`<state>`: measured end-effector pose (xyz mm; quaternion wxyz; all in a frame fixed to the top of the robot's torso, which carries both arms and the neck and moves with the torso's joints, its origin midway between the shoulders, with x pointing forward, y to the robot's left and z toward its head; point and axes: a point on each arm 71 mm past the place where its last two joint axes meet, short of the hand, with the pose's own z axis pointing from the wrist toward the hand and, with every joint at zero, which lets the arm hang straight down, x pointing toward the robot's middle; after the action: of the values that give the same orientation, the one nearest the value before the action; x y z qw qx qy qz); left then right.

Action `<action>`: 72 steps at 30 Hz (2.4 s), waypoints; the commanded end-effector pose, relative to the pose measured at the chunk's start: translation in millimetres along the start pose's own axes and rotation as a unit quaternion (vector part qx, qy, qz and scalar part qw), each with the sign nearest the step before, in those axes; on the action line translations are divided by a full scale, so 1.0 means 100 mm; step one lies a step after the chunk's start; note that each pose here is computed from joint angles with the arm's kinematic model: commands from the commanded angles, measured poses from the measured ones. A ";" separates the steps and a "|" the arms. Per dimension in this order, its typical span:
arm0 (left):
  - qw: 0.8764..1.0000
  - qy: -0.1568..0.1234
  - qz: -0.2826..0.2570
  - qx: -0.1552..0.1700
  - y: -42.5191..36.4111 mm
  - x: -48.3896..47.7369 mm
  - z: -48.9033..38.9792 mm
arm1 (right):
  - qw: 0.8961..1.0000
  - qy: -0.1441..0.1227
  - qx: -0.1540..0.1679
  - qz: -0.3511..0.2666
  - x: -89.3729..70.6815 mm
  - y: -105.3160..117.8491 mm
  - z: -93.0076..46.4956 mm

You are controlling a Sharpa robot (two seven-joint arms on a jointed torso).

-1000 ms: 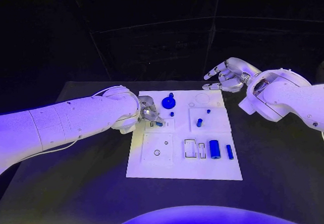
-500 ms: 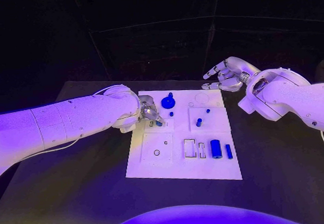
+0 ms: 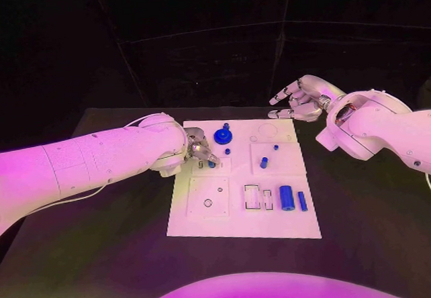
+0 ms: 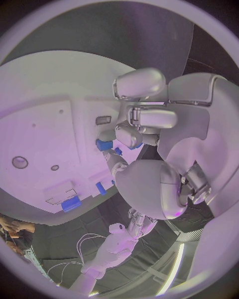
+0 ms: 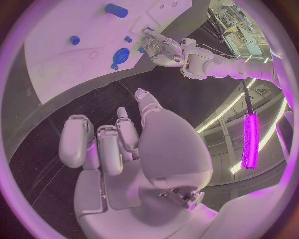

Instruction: Assemble the parts on the task board

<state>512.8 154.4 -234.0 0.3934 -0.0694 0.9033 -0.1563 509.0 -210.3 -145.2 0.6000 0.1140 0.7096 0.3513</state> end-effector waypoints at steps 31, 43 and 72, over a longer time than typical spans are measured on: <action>0.999 -0.021 -0.040 0.005 0.030 -0.178 -0.083 | 1.000 -0.009 -0.006 0.003 -0.03 0.00 0.01; 0.998 0.011 -0.057 0.025 0.074 -0.611 -0.214 | 1.000 -0.009 -0.002 0.004 -0.03 -0.02 0.03; 0.999 0.000 -0.005 -0.054 0.382 -0.913 0.193 | 1.000 0.000 -0.005 0.005 0.01 0.02 0.07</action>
<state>588.1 210.7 -196.8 0.3875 -0.1101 0.9091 -0.1064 515.0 -207.6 -147.0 0.5999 0.1180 0.7085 0.3525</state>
